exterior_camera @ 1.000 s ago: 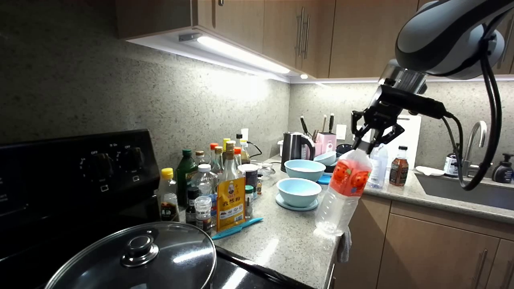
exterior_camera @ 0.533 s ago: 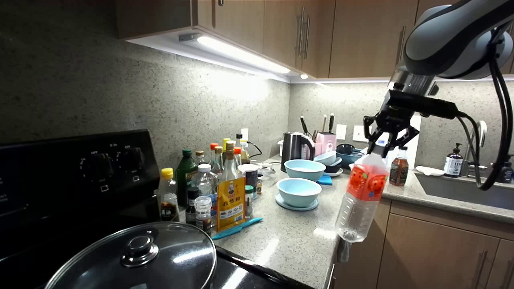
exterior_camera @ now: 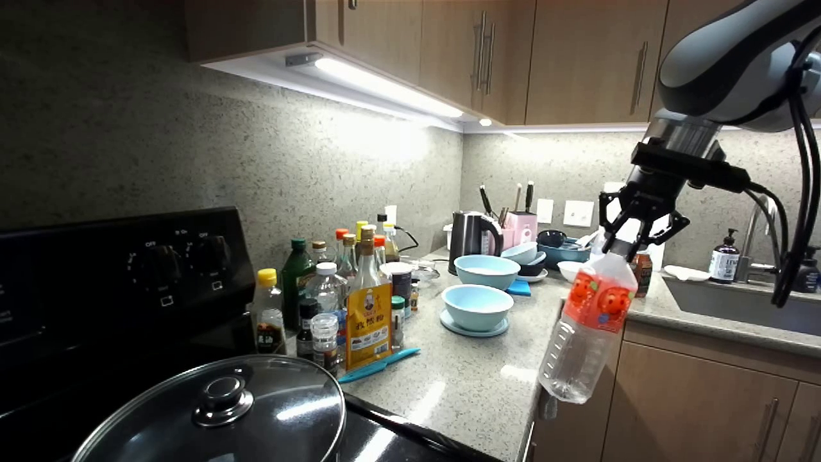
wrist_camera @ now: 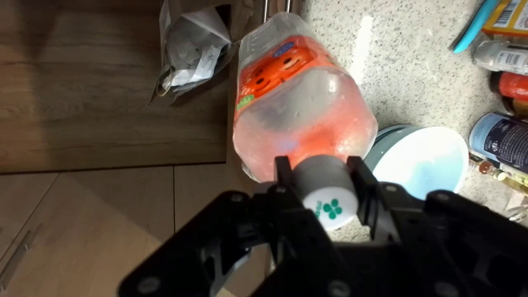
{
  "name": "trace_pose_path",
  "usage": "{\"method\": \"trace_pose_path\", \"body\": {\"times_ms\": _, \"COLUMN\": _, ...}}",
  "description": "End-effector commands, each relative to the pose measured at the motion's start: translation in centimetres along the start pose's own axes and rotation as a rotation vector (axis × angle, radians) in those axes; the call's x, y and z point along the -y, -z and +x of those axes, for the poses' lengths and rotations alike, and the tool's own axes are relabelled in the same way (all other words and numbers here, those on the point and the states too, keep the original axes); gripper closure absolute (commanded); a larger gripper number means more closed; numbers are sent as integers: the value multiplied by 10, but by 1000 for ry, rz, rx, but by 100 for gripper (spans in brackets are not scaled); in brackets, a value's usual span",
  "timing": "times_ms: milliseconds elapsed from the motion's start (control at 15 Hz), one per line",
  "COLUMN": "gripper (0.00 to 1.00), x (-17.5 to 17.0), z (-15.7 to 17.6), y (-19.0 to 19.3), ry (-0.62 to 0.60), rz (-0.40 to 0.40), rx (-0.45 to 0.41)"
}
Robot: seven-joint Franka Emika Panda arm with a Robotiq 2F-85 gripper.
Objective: Pick up the bottle from the counter and put it on the floor
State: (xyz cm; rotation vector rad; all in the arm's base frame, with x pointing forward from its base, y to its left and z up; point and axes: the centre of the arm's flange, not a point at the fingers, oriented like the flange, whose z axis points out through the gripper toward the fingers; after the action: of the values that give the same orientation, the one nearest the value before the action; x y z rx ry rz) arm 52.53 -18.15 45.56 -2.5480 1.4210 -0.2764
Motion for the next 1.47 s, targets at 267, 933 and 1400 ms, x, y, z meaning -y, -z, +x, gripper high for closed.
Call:
{"method": "trace_pose_path", "body": {"times_ms": 267, "gripper": 88, "x": -13, "z": 40, "y": -16, "ry": -113, "rz": 19, "rx": 40}}
{"method": "trace_pose_path", "body": {"times_ms": 933, "gripper": 88, "x": -29, "z": 61, "y": -24, "ry": -189, "rz": -79, "rx": 21}}
{"method": "trace_pose_path", "body": {"times_ms": 1400, "gripper": 88, "x": -33, "z": 59, "y": -31, "ry": -170, "rz": -83, "rx": 32}}
